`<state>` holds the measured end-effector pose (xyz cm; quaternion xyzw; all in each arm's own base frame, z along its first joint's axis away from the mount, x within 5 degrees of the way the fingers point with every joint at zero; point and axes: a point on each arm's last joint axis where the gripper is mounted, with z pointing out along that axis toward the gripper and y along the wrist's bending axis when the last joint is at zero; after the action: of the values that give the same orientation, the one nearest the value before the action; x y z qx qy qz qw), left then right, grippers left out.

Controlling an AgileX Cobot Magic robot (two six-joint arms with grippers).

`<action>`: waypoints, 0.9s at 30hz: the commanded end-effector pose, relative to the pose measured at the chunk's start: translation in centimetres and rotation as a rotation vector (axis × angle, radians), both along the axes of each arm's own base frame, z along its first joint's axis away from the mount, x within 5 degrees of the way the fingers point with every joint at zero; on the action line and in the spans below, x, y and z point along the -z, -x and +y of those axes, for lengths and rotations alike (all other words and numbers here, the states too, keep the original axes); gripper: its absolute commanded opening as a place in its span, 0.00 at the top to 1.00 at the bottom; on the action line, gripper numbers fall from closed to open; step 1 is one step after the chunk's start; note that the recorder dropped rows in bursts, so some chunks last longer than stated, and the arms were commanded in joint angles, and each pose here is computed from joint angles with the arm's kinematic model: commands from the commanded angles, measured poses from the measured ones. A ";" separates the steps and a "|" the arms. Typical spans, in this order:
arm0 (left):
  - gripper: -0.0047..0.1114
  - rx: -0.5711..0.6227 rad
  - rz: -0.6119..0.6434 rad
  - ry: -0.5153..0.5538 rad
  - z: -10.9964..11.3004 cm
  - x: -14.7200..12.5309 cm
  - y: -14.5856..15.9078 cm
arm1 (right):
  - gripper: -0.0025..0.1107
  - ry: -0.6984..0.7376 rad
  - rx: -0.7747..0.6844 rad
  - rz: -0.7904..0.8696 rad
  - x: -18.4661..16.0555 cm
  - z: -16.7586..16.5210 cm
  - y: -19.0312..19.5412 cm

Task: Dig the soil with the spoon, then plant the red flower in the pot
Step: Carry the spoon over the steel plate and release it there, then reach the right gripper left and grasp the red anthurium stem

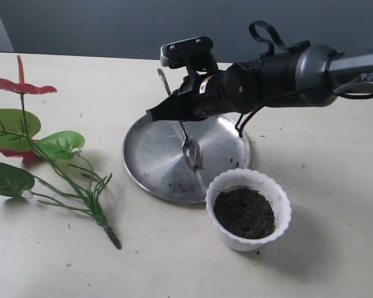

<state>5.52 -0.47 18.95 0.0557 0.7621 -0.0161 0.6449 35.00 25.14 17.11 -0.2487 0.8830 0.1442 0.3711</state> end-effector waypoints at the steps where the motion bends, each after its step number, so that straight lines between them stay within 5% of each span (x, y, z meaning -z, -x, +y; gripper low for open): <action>1: 0.95 0.006 -0.017 0.007 0.0 -0.2 0.0 | 0.98 0.012 -0.007 0.018 0.1 0.3 -0.3; 6: 0.95 0.006 -0.017 0.007 0.0 -0.2 0.0 | 0.96 0.020 -0.011 0.027 0.1 0.2 -0.3; 14: 0.95 0.006 -0.017 0.007 0.0 -0.2 0.0 | 0.60 0.040 -0.018 0.058 0.2 0.1 0.0; 19: 0.95 0.006 -0.017 0.007 0.0 -0.2 0.0 | 0.64 0.016 -0.010 0.139 -1.3 0.1 1.1; 27: 0.95 0.006 -0.017 0.007 0.0 -0.2 0.0 | 0.64 0.094 -0.360 0.070 -5.6 6.2 5.9</action>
<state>5.52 -0.47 18.95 0.0557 0.7621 -0.0161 0.6449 30.96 28.98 21.09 -0.3550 0.8725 0.1644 0.2927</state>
